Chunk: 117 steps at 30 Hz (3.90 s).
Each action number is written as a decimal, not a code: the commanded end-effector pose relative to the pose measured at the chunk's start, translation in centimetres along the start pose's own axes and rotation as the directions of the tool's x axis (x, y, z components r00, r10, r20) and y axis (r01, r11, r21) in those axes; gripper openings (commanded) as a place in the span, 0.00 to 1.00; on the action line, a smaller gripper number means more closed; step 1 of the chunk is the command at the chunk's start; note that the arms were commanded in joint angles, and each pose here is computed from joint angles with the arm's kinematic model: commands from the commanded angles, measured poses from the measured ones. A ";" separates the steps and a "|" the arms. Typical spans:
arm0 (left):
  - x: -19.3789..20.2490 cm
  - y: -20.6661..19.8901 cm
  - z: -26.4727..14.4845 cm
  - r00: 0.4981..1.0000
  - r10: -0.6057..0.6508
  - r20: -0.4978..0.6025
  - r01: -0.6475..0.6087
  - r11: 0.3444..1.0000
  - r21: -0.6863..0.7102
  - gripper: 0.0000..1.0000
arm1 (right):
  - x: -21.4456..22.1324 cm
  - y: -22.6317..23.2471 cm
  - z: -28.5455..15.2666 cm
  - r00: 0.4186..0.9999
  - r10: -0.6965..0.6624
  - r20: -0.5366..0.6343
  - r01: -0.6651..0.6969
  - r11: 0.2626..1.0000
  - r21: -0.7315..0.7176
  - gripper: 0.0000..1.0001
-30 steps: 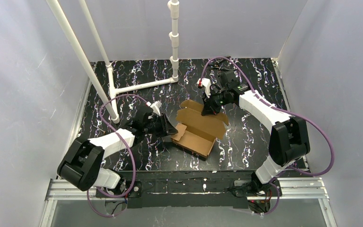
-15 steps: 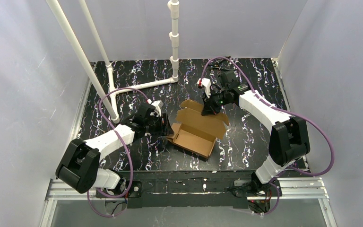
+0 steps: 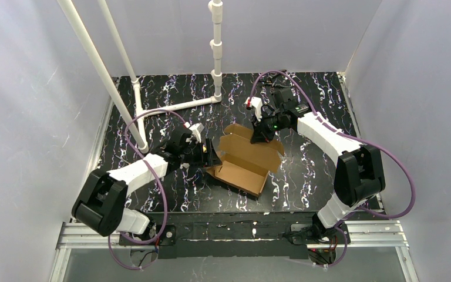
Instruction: Fold the paper box
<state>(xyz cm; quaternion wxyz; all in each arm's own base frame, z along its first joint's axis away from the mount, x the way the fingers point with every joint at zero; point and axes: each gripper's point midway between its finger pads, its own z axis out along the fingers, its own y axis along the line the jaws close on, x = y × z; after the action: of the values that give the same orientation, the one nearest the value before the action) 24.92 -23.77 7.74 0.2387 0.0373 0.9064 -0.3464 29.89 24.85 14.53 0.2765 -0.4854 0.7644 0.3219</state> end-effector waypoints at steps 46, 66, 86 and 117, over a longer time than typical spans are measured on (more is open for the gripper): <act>-0.1 0.9 -2.2 0.894 -0.440 0.084 0.421 0.890 0.175 0.60 | -1.2 1.7 -0.8 0.996 -0.064 0.060 0.068 0.996 -0.054 0.01; -0.2 -2.4 -0.5 0.930 -0.368 0.002 0.357 0.904 0.234 0.57 | -1.0 2.4 -0.3 0.994 -0.105 0.036 0.106 0.993 -0.049 0.01; 0.9 -2.7 -0.1 0.970 -0.237 -0.048 0.241 0.964 0.110 0.51 | -3.8 2.3 -0.6 0.976 -0.215 -0.009 0.215 0.973 0.085 0.01; 1.9 0.2 2.1 0.993 -0.098 -0.060 0.082 0.971 -0.225 0.02 | -5.0 5.2 -0.2 0.983 -0.168 0.078 0.170 0.985 -0.017 0.01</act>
<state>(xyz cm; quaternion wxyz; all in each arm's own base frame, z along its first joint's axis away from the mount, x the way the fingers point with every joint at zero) 23.65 -25.12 4.98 0.1801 -0.0260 0.9415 -0.2836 27.27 28.05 16.39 0.2844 -0.5375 0.7361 0.2972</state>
